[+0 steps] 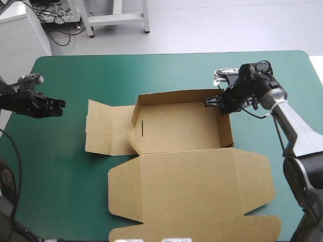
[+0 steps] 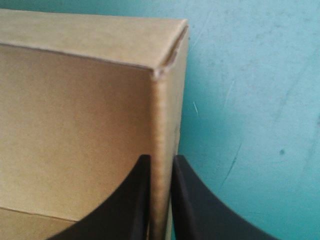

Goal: Fold the box

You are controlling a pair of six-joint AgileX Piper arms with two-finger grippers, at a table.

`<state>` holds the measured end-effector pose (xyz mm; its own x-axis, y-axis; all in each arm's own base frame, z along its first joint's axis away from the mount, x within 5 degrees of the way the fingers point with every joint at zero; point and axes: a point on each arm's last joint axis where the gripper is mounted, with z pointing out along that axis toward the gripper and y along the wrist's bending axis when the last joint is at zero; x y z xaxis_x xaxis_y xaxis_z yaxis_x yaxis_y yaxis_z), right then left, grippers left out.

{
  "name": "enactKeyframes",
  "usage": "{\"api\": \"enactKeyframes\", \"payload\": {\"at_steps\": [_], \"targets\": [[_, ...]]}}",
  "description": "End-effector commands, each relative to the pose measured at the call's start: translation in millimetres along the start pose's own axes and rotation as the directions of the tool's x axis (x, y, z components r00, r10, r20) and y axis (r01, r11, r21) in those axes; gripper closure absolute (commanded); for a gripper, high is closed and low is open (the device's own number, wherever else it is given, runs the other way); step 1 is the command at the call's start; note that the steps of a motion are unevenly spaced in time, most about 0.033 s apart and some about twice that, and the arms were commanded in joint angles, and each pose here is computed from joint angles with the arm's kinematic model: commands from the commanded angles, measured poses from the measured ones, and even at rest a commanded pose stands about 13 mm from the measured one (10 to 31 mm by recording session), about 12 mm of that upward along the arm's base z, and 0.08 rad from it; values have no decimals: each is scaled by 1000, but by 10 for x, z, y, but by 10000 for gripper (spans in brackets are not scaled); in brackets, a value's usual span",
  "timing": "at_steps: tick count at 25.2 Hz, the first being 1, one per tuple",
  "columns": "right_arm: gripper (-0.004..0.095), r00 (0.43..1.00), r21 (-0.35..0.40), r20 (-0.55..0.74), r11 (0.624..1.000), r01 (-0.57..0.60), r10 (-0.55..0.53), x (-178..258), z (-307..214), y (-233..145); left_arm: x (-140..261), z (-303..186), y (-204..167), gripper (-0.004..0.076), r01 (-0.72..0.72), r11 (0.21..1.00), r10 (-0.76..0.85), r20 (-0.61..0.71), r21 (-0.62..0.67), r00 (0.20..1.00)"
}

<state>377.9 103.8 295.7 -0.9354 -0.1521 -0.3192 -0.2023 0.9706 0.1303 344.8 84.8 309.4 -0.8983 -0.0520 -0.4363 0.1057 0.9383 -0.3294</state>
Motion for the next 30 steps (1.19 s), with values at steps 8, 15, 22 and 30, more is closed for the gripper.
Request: {"api": "enactKeyframes", "payload": {"at_steps": [8,15,22,30], "targets": [[-6,996,26,82,999,-48,46,-105,-551,26,-63,-199,-125,756,1,1000,-4,87,25,996],[-6,976,-42,211,998,-55,63,115,-1168,122,-81,-200,-130,756,12,999,-15,106,32,994],[-6,960,9,253,992,-127,120,490,-1458,60,-85,-201,-142,756,21,999,-26,110,46,994],[-2,978,-4,160,990,-138,137,378,-1119,59,-97,-206,-193,756,38,994,-50,119,105,992]]}}
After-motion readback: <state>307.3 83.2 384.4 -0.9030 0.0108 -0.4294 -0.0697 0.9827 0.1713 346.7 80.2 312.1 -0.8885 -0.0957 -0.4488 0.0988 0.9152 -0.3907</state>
